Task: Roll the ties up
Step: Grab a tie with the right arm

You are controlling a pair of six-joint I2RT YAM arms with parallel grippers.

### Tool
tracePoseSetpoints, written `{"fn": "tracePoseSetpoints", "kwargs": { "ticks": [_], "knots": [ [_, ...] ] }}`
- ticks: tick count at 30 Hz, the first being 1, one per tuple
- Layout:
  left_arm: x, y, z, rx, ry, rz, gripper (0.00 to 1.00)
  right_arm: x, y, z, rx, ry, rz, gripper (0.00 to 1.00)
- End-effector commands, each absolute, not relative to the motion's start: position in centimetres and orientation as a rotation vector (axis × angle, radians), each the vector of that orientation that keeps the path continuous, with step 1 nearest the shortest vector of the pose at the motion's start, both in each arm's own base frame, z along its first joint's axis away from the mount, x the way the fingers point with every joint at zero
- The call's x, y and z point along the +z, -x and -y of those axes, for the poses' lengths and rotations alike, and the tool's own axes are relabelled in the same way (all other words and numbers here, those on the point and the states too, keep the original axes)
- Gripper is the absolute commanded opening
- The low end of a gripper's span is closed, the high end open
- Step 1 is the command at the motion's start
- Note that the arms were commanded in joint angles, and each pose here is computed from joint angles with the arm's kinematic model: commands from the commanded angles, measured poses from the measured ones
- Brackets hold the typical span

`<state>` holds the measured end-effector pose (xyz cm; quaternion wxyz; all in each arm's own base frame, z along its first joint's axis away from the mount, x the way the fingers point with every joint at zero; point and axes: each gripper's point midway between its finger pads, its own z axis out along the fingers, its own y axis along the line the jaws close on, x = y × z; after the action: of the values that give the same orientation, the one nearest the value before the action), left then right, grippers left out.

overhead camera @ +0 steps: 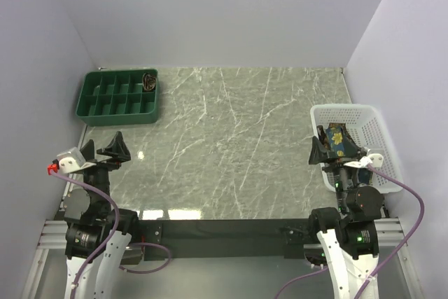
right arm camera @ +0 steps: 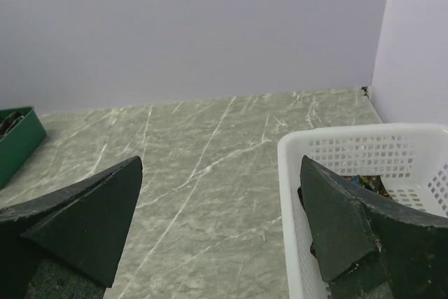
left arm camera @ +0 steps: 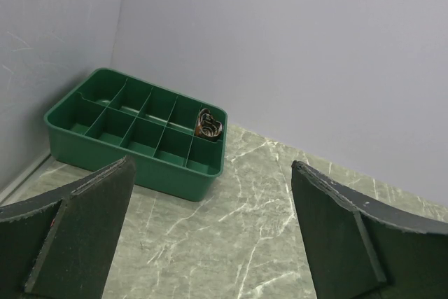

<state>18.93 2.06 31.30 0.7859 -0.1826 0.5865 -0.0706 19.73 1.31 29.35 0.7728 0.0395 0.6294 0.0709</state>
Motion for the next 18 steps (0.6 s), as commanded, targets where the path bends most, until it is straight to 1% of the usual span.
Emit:
{"fn": "tracePoseSetpoints", "kwargs": {
  "ticks": [1,8,12,13,18],
  "knots": [
    [32.7,-18.1,-2.4,-0.157,0.397,-1.207,1.00,32.3,-18.0,-0.6,0.147,-0.115,-1.257,1.00],
    [33.1,-17.9,-2.3,-0.191,0.429,-1.199,1.00,32.1,-18.3,0.1,0.116,-0.153,-1.291,1.00],
    [32.4,-18.3,-2.9,-0.202,0.516,-1.228,0.99,31.1,-20.0,0.5,0.086,-0.186,-1.398,1.00],
    [32.1,-18.4,-2.8,-0.205,0.524,-1.238,1.00,31.6,-20.1,0.5,0.085,-0.186,-1.402,1.00],
    [31.7,-18.7,-1.7,-0.280,0.507,-1.245,1.00,30.1,-22.9,1.9,-0.006,-0.289,-1.583,1.00]
  ]
}}
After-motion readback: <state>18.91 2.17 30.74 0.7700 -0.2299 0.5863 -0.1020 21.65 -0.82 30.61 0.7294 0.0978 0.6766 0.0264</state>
